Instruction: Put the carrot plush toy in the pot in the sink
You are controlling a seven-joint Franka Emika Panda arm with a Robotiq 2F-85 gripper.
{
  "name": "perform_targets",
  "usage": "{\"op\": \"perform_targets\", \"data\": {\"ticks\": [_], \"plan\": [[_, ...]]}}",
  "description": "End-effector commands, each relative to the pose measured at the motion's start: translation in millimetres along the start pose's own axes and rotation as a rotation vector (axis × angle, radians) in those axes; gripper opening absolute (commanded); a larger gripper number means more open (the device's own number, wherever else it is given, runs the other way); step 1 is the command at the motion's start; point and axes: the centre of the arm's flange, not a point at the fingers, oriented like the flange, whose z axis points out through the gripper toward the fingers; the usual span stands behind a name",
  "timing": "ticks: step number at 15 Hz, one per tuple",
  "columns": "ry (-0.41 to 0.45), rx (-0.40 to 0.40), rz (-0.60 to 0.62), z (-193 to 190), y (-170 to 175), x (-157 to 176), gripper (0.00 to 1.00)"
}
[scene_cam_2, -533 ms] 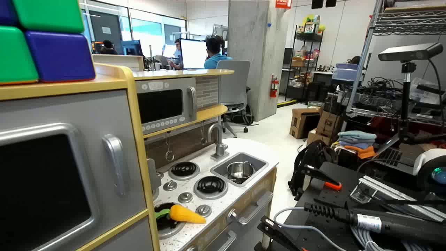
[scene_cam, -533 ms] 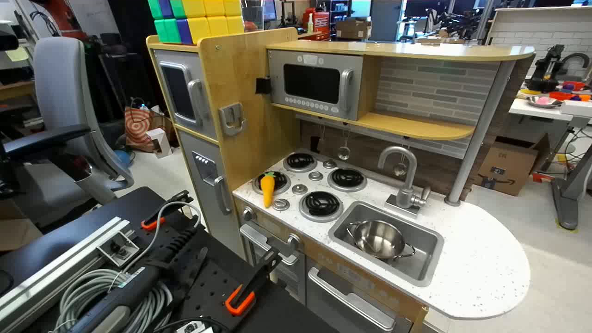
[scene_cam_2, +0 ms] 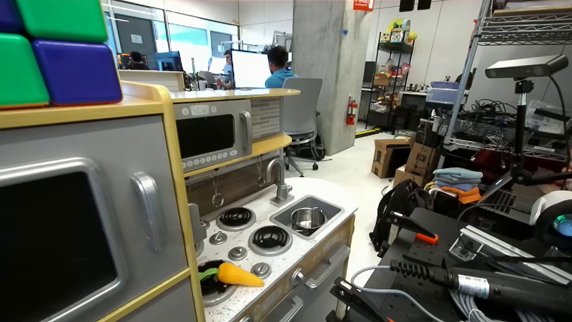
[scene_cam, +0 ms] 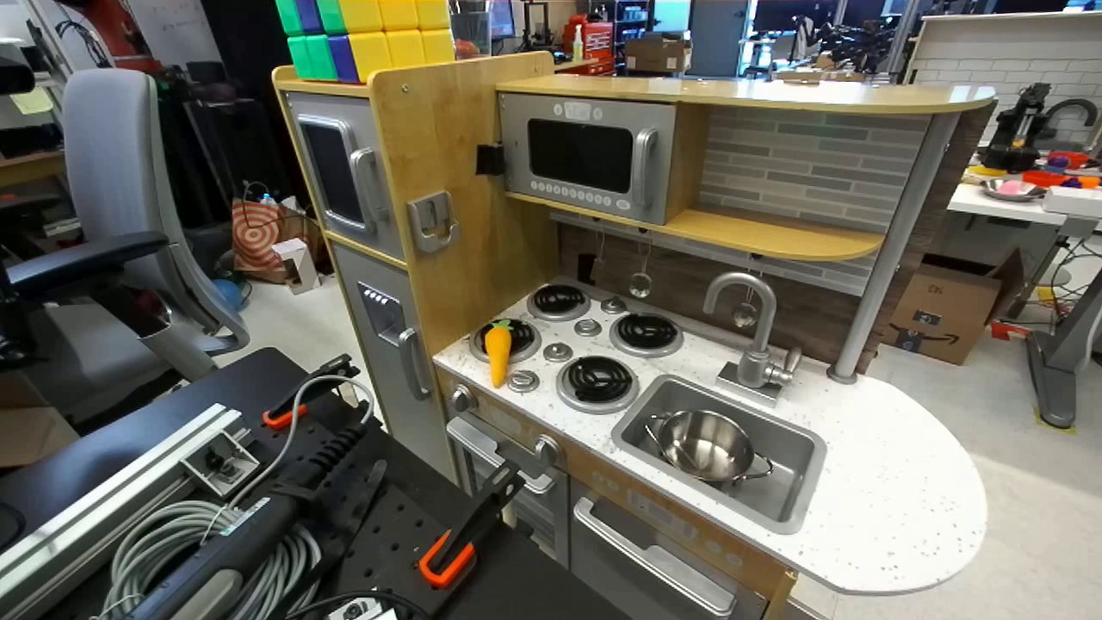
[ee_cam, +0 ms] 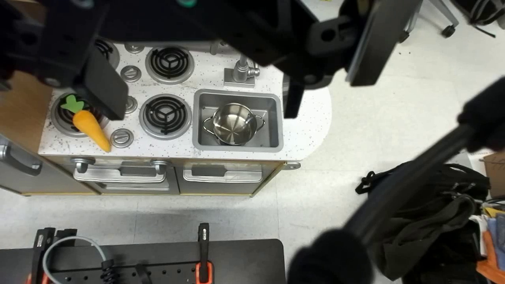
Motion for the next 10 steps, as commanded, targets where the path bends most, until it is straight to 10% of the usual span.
{"op": "perform_targets", "data": {"ticks": [1, 10], "plan": [[-0.002, 0.007, 0.007, 45, -24, 10, 1.00], [0.278, -0.178, 0.158, 159, -106, 21, 1.00]]}}
